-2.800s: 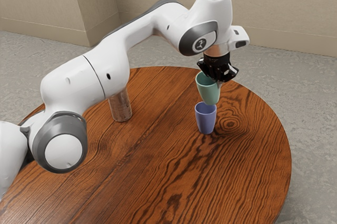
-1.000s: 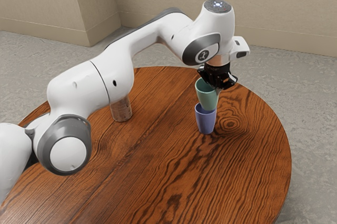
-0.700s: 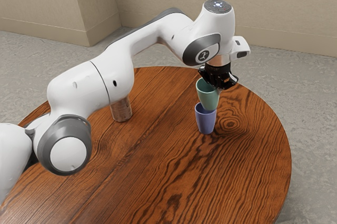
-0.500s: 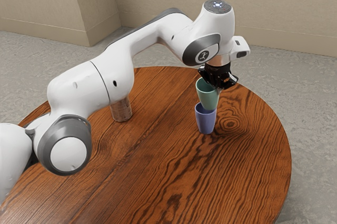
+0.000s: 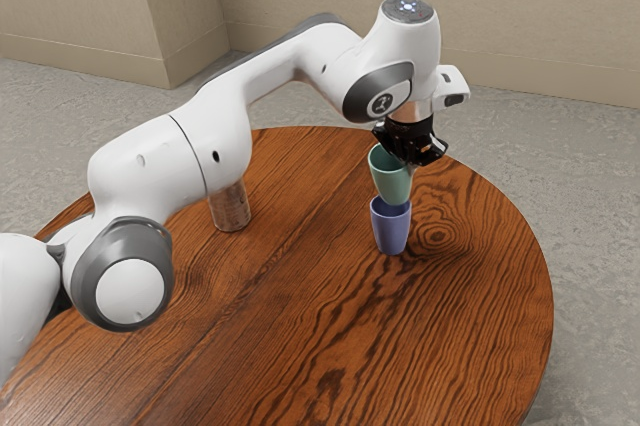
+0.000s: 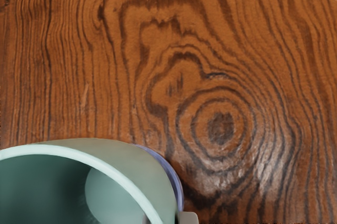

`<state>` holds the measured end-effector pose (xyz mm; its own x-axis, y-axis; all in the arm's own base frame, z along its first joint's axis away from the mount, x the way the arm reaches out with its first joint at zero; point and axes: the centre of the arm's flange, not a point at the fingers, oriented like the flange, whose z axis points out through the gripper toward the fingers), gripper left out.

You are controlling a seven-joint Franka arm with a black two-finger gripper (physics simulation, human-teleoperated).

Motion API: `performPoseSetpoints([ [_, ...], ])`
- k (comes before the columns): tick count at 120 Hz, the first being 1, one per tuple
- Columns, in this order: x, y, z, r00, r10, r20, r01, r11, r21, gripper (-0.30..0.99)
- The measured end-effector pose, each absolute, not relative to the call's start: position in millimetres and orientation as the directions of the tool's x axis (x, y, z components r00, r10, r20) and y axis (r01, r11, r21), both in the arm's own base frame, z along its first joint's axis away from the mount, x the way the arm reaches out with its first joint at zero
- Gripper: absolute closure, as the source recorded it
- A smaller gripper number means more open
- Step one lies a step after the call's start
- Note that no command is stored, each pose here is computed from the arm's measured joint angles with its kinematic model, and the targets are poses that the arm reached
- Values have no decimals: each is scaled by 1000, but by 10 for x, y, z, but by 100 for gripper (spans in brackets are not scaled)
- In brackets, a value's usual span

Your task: Place the left cup onto the right cup

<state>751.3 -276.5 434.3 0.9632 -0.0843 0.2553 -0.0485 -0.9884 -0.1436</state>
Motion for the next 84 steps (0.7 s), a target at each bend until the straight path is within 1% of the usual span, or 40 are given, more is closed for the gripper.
performPoseSetpoints([
  [31,7480,-2739,4332,972,-76,223,-41,-987,-157,79],
  [84,7500,-2738,4233,973,-78,217,-43,-986,-159,79],
])
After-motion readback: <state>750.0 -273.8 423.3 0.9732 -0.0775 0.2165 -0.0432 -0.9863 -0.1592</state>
